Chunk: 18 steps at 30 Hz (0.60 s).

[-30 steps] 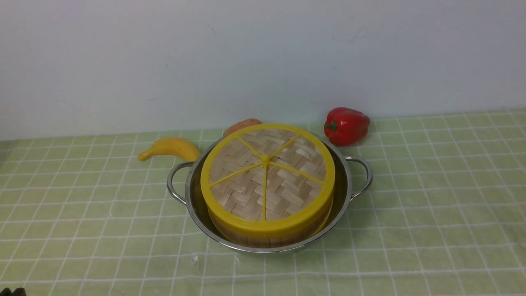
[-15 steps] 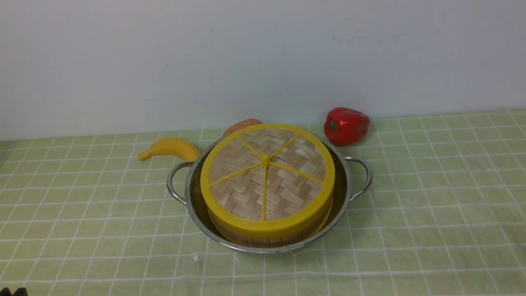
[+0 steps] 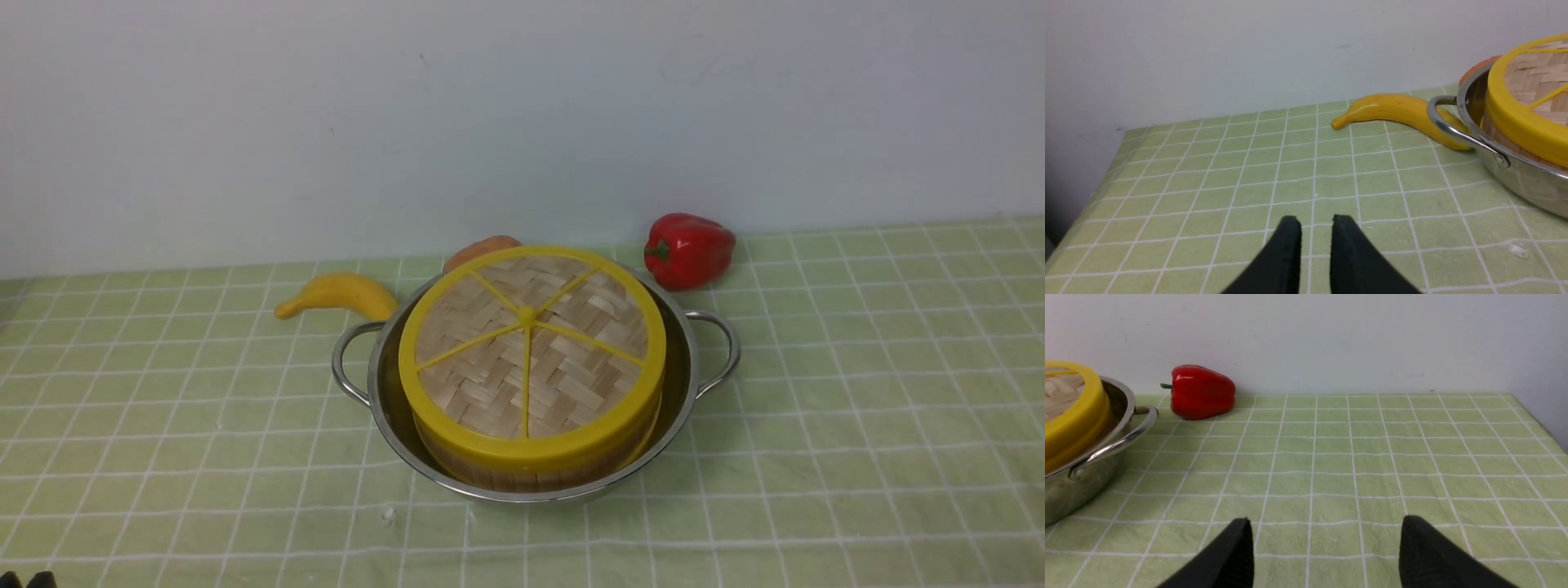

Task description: Place the steamer in the pot on the green tablecloth, and put the lid on the steamer.

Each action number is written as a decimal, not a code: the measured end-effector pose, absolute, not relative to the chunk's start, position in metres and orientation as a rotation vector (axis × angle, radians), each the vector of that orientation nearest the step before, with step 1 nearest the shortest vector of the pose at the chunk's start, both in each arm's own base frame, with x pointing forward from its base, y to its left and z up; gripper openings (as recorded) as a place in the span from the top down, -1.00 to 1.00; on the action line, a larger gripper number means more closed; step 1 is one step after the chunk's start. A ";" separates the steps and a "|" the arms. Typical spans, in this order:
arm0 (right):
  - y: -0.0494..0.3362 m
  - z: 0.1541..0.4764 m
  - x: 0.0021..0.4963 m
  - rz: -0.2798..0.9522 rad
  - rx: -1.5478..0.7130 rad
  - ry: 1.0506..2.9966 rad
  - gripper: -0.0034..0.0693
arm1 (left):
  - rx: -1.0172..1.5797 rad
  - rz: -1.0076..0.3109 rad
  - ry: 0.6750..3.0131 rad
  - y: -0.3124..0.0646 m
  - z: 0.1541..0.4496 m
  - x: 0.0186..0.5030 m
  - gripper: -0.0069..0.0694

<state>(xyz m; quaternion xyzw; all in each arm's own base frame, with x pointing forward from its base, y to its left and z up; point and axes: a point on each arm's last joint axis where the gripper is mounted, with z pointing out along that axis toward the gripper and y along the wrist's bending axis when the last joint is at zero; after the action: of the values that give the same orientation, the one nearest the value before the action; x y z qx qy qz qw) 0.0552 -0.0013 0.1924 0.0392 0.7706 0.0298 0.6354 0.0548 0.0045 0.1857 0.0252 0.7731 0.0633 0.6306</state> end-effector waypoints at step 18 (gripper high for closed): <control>-0.001 0.192 0.055 0.068 0.089 1.758 -0.39 | 0.058 0.145 1.770 0.005 0.186 0.055 0.43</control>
<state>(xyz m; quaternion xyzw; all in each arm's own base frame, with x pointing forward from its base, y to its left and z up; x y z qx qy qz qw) 0.0553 -0.0012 0.1922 0.0390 0.7698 0.0300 0.6364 0.0548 0.0045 0.1857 0.0252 0.7731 0.0633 0.6306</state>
